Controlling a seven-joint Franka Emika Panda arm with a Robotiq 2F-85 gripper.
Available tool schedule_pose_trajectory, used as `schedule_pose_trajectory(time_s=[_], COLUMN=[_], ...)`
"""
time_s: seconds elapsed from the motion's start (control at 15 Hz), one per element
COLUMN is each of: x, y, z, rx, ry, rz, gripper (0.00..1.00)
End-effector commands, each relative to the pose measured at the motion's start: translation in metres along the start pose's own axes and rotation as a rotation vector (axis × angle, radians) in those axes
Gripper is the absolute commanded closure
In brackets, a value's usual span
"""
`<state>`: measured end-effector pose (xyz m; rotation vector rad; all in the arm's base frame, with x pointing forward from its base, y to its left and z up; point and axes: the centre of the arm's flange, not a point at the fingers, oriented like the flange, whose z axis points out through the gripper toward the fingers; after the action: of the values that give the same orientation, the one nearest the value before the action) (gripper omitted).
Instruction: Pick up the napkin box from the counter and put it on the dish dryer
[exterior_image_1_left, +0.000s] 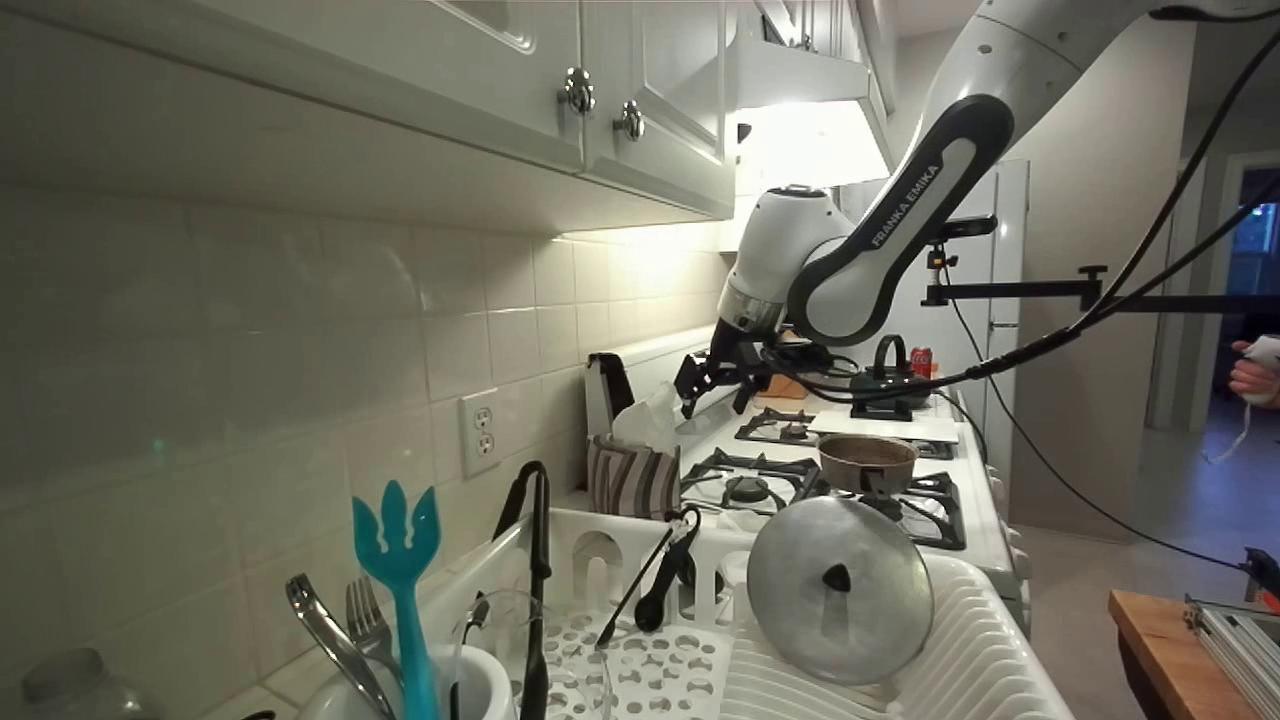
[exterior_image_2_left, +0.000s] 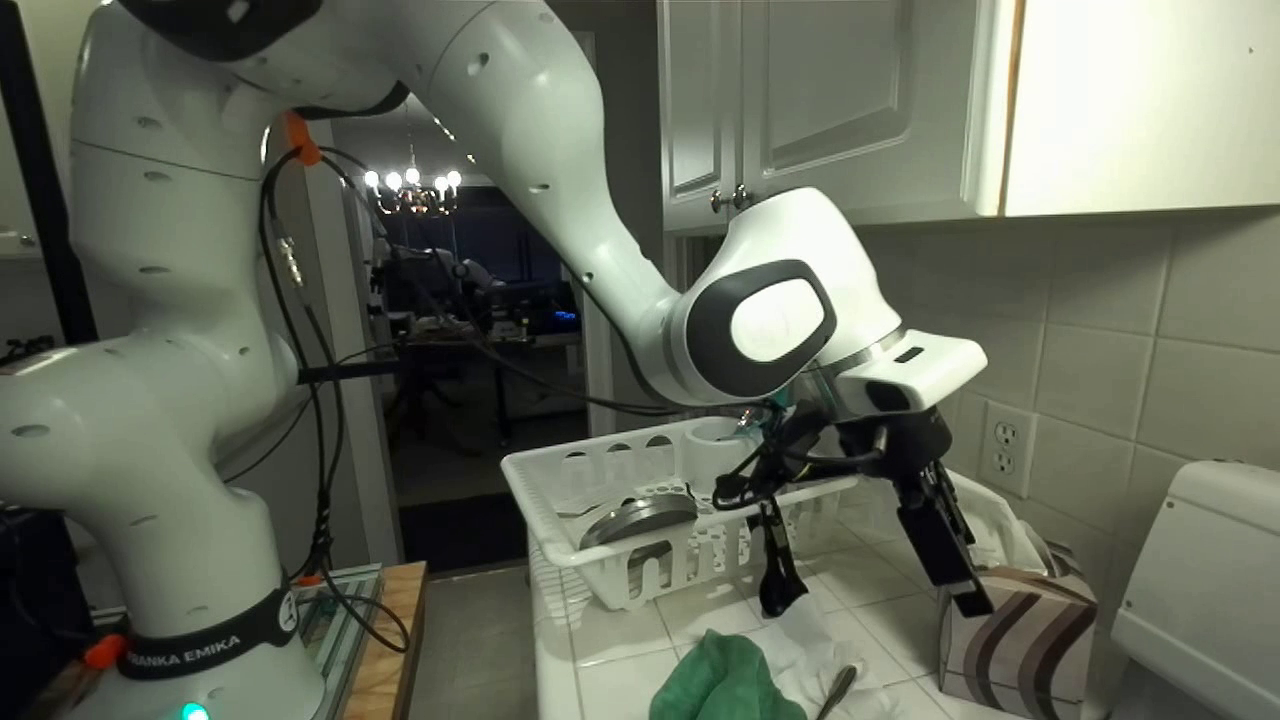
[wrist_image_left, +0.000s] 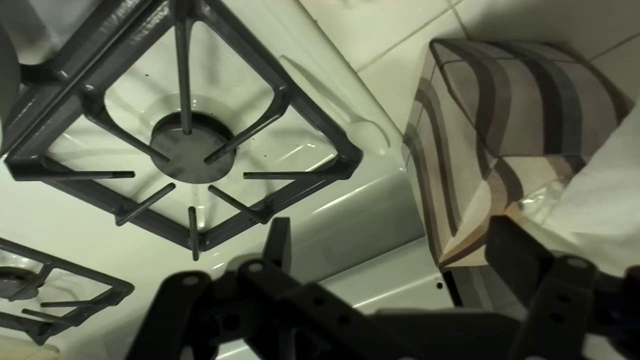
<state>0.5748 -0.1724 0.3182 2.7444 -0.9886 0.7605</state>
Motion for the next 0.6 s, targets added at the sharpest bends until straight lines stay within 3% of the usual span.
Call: schedule_pose_trajectory(time_s=[0.0,0.53], x=[0.009,0.035], y=[-0.027,-0.051], z=[0.020,0.069], rx=[0.056,0.022], ry=[0.032,0.034], rz=[0.038,0.082], gripper=[0.00,0.00])
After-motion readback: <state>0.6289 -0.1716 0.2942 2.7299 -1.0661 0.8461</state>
